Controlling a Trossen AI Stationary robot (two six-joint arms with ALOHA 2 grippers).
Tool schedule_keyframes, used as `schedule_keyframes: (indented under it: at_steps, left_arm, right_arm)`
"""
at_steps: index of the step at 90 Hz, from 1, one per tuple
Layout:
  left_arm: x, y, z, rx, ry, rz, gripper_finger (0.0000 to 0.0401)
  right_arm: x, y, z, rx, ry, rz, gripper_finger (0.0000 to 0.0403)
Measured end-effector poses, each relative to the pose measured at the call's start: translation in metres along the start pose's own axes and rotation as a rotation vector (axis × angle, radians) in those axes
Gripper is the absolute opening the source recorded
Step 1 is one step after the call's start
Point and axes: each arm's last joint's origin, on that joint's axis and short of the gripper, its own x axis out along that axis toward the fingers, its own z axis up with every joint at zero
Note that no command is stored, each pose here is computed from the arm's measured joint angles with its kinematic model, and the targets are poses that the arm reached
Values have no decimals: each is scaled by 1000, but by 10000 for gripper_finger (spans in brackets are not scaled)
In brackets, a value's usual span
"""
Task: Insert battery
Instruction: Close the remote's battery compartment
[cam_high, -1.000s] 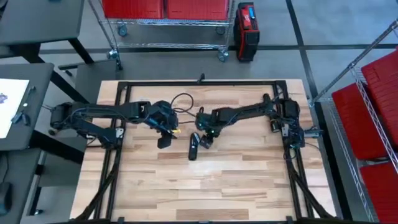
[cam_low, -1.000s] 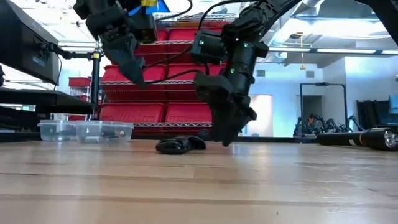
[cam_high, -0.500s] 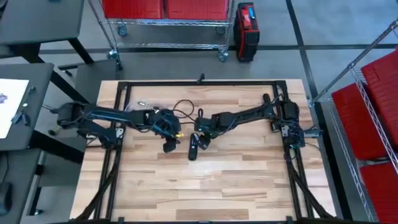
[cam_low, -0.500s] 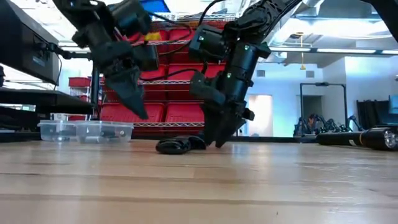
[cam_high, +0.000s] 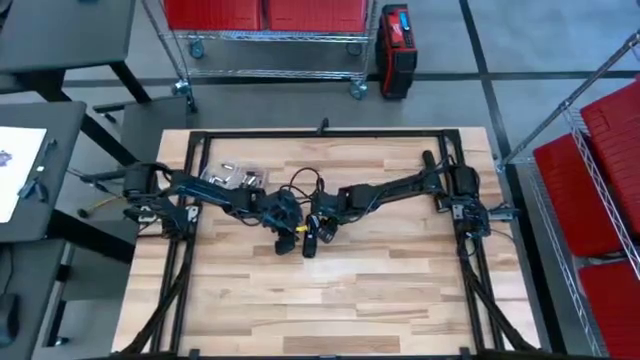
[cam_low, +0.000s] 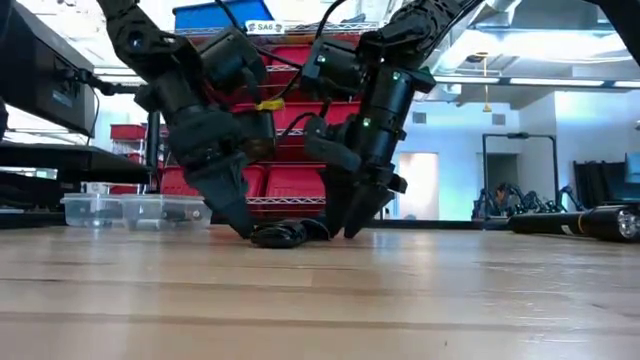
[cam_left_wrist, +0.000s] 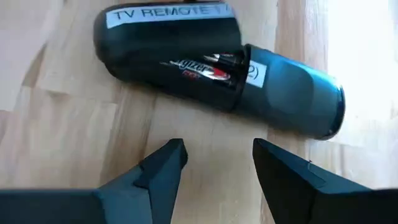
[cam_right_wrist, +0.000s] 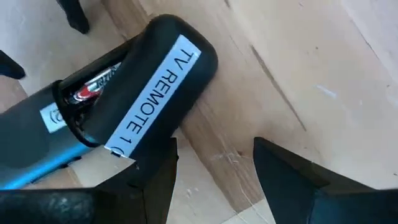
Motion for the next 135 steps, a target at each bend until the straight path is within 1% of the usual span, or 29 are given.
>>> schedule_keyframes:
  at_steps: [17,42,57,64,74,86,106,122,135]
  left_arm:
    - [0,0,1,2,-16,6,179]
    - [1,0,1,10,-17,10,179]
    - [1,0,1,21,-13,12,179]
    - [1,0,1,21,-12,13,179]
    - [1,1,1,17,-13,13,179]
    - [1,1,1,14,-11,13,179]
    - [1,1,0,13,-11,15,179]
    - [1,1,1,17,-13,14,179]
    - [1,1,0,27,-12,13,179]
  right_arm:
    - [-1,2,3,7,-2,21,198]
    - [-5,12,10,-28,-15,88,198]
    - [-6,12,9,-33,-3,85,198]
    - [-13,11,10,-30,-2,92,198]
    - [-21,9,15,-22,-36,104,198]
    - [-18,4,18,-10,-45,92,198]
    - [-17,6,20,-18,-69,101,198]
    - [-18,10,26,-19,-141,135,198]
    - [-18,10,26,-34,-143,134,194]
